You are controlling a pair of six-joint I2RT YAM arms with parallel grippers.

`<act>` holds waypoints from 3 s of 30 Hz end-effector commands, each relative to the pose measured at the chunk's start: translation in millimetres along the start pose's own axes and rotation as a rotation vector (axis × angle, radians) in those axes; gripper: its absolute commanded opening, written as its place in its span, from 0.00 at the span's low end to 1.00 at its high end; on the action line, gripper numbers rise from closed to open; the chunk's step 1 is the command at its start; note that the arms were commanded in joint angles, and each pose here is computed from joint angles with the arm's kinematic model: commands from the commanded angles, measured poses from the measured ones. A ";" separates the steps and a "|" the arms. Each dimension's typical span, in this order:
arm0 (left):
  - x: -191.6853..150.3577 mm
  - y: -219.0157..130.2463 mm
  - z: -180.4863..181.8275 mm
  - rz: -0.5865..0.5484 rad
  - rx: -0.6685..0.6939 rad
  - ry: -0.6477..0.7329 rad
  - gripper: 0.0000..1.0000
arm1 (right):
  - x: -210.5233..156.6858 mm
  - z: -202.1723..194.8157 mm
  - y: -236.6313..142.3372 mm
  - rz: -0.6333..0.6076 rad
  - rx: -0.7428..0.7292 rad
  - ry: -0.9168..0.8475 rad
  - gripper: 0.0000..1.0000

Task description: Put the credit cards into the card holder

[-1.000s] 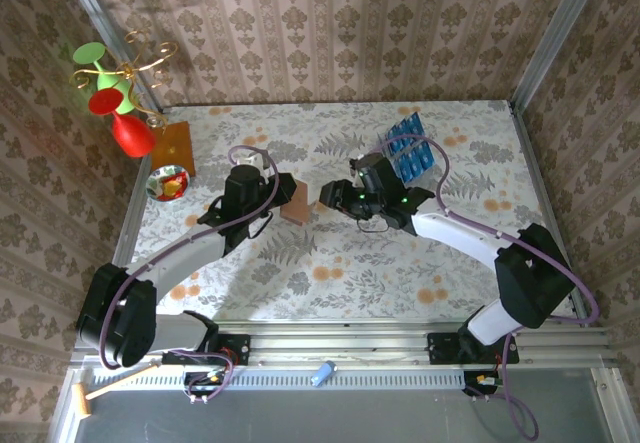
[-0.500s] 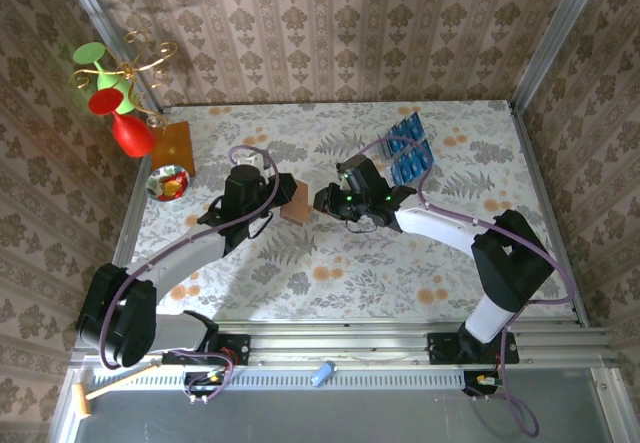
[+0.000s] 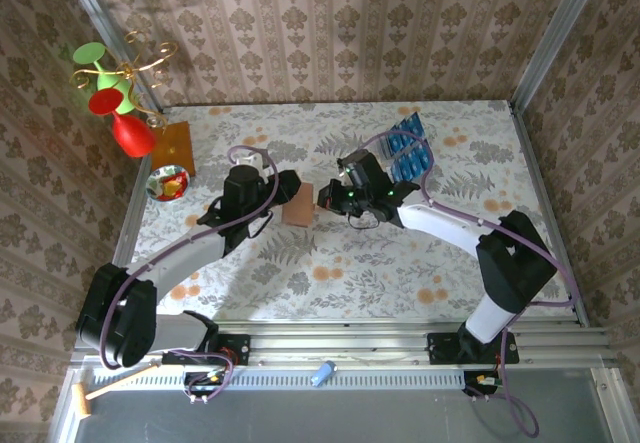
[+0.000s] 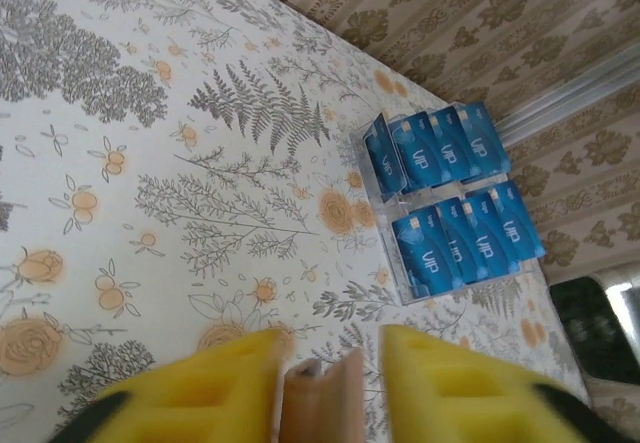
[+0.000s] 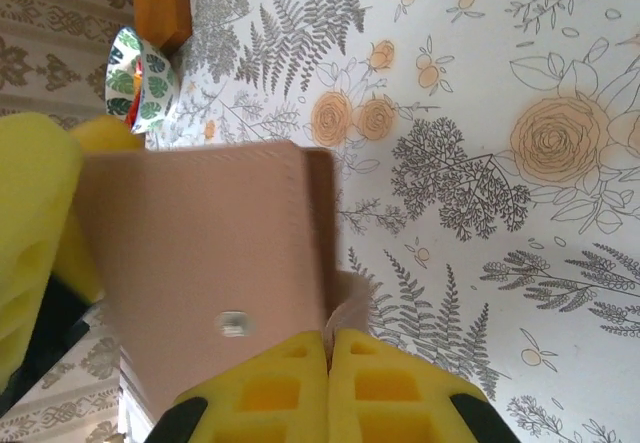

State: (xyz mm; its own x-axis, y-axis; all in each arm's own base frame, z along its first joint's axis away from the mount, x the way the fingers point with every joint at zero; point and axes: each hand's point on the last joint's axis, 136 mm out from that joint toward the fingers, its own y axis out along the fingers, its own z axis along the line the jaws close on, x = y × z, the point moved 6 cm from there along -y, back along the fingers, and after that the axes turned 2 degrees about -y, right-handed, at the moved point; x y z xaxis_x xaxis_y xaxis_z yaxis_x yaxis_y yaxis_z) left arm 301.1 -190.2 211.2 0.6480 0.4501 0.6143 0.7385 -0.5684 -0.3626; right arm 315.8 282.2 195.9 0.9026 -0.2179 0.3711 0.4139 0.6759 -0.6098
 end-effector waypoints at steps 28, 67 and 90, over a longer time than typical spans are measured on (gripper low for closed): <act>-39.6 8.9 84.6 0.081 0.079 -0.059 0.72 | -20.3 -14.5 -12.6 0.128 0.070 -0.077 0.00; -99.2 23.4 57.2 0.445 0.230 0.215 0.73 | -35.4 -142.4 -49.2 0.038 -0.143 0.075 0.00; -103.9 32.4 36.8 0.357 0.140 0.217 0.40 | -47.6 -177.1 -44.6 0.068 -0.188 0.153 0.35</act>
State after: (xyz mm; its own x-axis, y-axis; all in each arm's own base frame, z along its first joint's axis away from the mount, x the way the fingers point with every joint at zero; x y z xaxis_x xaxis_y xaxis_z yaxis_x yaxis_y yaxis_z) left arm 263.2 -225.8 95.9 0.8541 0.0438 0.5182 0.4644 -0.5127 -0.7221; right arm 275.7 140.1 76.4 0.9325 -0.2876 0.2184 0.3487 0.5599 -0.7516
